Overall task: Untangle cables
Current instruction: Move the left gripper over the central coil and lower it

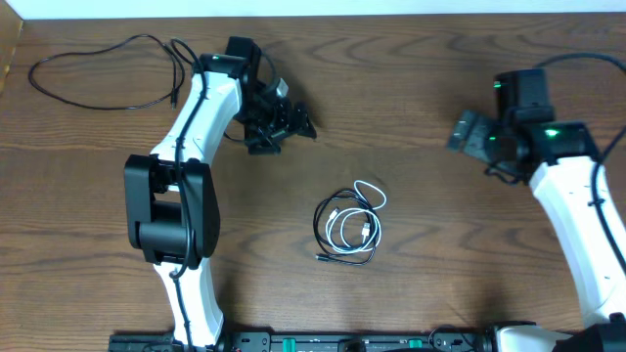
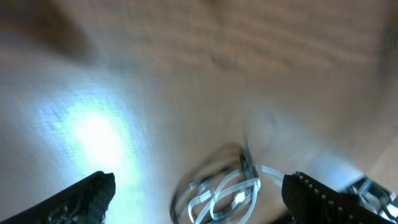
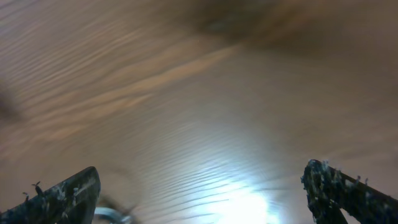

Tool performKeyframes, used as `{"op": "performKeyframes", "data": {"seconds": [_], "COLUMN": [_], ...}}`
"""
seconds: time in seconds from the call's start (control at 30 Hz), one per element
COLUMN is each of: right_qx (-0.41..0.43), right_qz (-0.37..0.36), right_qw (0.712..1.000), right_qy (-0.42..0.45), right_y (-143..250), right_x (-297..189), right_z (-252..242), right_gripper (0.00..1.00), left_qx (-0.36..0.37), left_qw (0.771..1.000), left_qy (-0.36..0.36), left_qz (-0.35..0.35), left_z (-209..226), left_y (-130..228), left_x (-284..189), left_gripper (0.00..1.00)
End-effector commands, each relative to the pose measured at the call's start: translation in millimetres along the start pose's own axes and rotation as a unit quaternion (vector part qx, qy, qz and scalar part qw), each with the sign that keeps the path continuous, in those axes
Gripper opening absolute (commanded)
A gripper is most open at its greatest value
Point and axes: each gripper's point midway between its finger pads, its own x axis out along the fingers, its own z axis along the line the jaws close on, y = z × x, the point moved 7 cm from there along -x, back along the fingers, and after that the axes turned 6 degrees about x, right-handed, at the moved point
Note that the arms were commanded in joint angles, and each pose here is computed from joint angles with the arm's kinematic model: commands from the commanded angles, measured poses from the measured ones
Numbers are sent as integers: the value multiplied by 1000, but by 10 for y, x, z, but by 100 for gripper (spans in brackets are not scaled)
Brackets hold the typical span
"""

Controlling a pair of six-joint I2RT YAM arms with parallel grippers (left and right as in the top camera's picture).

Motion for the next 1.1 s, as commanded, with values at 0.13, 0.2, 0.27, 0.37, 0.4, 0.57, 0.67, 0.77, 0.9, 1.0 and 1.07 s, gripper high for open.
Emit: {"op": "performKeyframes", "data": {"seconds": [0.13,0.2,0.27,0.37,0.4,0.57,0.67,0.77,0.9,1.0,1.07], "right_qx": [42,46,47,49,50,54,64,71,71,71,71], "right_qz": [-45,-46,-51,-81,-93,-127,-131,-121,-104,-98,-97], "right_qw": [993,993,993,988,986,976,974,975,981,983,983], "right_qy": [96,97,99,122,133,166,175,170,148,139,139], "right_y": [-197,-210,-223,-297,-325,-407,-442,-443,-411,-401,-400], "right_x": [11,12,10,-8,-18,-52,-58,-48,-25,-18,-17], "right_z": [-393,-413,-416,-459,-478,-552,-625,-661,-622,-605,-604], "right_gripper": [99,99,99,99,99,99,99,99,99,99,99], "left_qx": [-48,-70,-102,-135,-143,-168,-170,-170,-166,-181,-186], "left_qw": [999,997,995,987,983,971,969,966,964,959,958], "left_qy": [8,9,-12,-86,-110,-164,-170,-179,-179,-183,-187], "left_qz": [-8,-10,-12,-22,-26,-43,-52,-69,-105,-120,-117], "left_z": [-227,-319,-381,-426,-449,-711,-888,-1033,-1179,-1232,-1253], "left_y": [214,256,290,355,388,556,646,719,741,765,793], "left_x": [-338,-363,-322,-186,-129,138,283,406,556,659,736], "left_gripper": [95,95,96,96,96,98,98,98,98,96,95]}}
